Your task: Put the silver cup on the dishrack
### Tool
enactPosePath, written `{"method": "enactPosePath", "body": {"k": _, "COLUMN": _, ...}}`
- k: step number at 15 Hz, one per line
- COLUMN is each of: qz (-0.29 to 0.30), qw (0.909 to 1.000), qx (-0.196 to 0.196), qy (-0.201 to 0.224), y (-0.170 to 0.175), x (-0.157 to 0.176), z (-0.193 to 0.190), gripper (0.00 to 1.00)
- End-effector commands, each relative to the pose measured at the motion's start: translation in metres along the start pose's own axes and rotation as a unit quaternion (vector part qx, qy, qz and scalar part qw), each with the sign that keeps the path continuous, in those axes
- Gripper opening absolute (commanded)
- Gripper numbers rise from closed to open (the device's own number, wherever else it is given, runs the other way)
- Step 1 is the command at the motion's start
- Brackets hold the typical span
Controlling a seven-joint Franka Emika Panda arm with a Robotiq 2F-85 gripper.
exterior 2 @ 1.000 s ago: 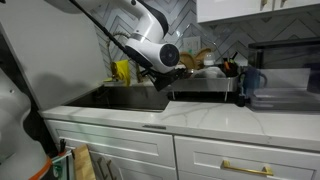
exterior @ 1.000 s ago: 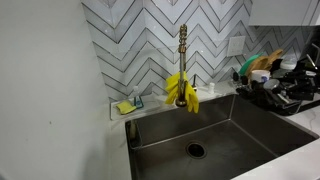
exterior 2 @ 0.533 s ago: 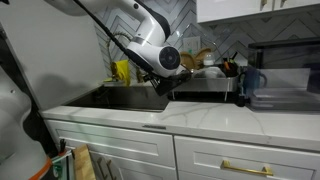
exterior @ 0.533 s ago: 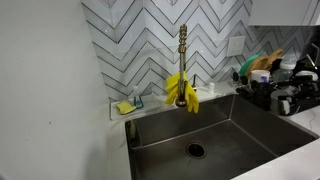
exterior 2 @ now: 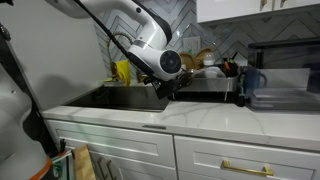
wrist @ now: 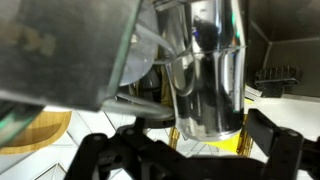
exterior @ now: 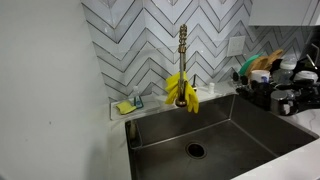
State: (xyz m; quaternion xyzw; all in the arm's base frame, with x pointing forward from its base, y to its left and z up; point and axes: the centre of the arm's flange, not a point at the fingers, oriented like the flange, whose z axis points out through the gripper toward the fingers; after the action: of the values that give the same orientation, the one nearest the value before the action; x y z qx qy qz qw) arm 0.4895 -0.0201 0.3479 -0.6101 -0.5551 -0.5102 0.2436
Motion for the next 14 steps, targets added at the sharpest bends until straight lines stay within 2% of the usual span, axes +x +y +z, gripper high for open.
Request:
{"method": "enactPosePath", "body": {"k": 1, "qz": -0.004, "qw": 0.9999, "qx": 0.012, "qy": -0.01, "y": -0.001, "x": 0.02, "z": -0.002, "gripper": 1.0}}
{"method": "enactPosePath", "body": {"k": 6, "qz": 0.004, "qw": 0.9956, "qx": 0.068, "qy": -0.064, "y": -0.001, "x": 0.055, "z": -0.008, "gripper": 1.0}}
{"method": "enactPosePath", "body": {"k": 10, "qz": -0.002, "qw": 0.9845, "qx": 0.11, "qy": -0.137, "y": 0.0, "x": 0.089, "z": -0.018, "gripper": 1.0}}
{"method": "enactPosePath", "body": {"k": 14, "qz": -0.023, "qw": 0.9707, "qx": 0.142, "qy": -0.192, "y": 0.001, "x": 0.118, "z": -0.023, "gripper": 1.0}}
